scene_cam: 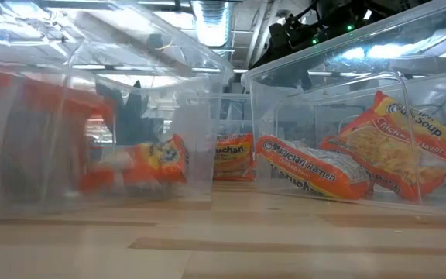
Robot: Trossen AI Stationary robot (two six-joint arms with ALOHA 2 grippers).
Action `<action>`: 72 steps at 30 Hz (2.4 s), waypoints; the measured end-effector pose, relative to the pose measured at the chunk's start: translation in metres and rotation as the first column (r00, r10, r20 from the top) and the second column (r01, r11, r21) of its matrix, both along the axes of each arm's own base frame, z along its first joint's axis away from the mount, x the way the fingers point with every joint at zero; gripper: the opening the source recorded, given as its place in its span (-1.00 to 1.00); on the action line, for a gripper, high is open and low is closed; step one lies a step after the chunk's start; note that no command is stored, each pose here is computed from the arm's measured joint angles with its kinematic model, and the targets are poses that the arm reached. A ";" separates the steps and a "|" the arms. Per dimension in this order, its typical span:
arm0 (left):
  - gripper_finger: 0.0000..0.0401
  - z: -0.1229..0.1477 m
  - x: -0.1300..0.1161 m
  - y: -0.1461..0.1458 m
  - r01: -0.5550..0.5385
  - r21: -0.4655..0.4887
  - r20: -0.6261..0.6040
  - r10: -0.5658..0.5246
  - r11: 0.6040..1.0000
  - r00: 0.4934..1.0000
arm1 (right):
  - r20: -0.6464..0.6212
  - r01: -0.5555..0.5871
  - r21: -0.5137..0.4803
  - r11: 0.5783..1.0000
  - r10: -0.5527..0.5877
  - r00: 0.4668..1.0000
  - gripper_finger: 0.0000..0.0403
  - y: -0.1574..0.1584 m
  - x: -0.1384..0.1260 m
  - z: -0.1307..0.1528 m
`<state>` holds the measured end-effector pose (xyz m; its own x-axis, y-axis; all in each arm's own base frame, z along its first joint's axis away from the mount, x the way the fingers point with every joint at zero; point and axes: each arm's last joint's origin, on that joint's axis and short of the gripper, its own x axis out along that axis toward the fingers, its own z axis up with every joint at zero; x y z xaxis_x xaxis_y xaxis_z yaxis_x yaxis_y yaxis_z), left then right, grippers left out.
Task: Sort Maruchan noodles
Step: Put the noodle pack into the bottom left transparent bin
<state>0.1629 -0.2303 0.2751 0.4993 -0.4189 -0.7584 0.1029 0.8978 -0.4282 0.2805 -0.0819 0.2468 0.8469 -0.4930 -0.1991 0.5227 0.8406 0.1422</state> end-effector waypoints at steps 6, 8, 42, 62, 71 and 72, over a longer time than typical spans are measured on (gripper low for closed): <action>-1.00 0.004 -0.005 0.009 -0.025 0.041 0.000 0.025 0.999 1.000 | -0.002 0.000 -0.002 1.000 0.000 1.000 0.42 0.000 0.000 0.000; -1.00 -0.001 -0.006 0.010 -0.032 0.062 -0.010 0.033 0.998 0.999 | -0.002 -0.001 -0.002 1.000 0.001 1.000 0.42 0.000 0.000 0.000; 0.07 -0.089 0.005 -0.028 -0.095 0.269 -0.156 0.141 0.958 0.978 | -0.014 0.016 -0.014 1.000 -0.016 1.000 0.42 -0.005 -0.002 0.000; -0.23 -0.134 0.005 -0.036 0.055 0.462 -0.271 0.082 0.885 0.959 | -0.017 0.016 -0.013 1.000 -0.016 1.000 0.42 -0.005 -0.002 -0.001; -0.97 -0.124 0.003 -0.038 0.133 0.378 -0.382 0.023 0.916 0.924 | -0.015 0.016 -0.013 1.000 -0.016 1.000 0.42 -0.005 -0.002 -0.001; -0.98 -0.120 0.002 -0.039 0.152 0.352 -0.395 -0.001 0.924 0.919 | -0.014 0.016 -0.013 1.000 -0.016 1.000 0.42 -0.005 -0.002 -0.001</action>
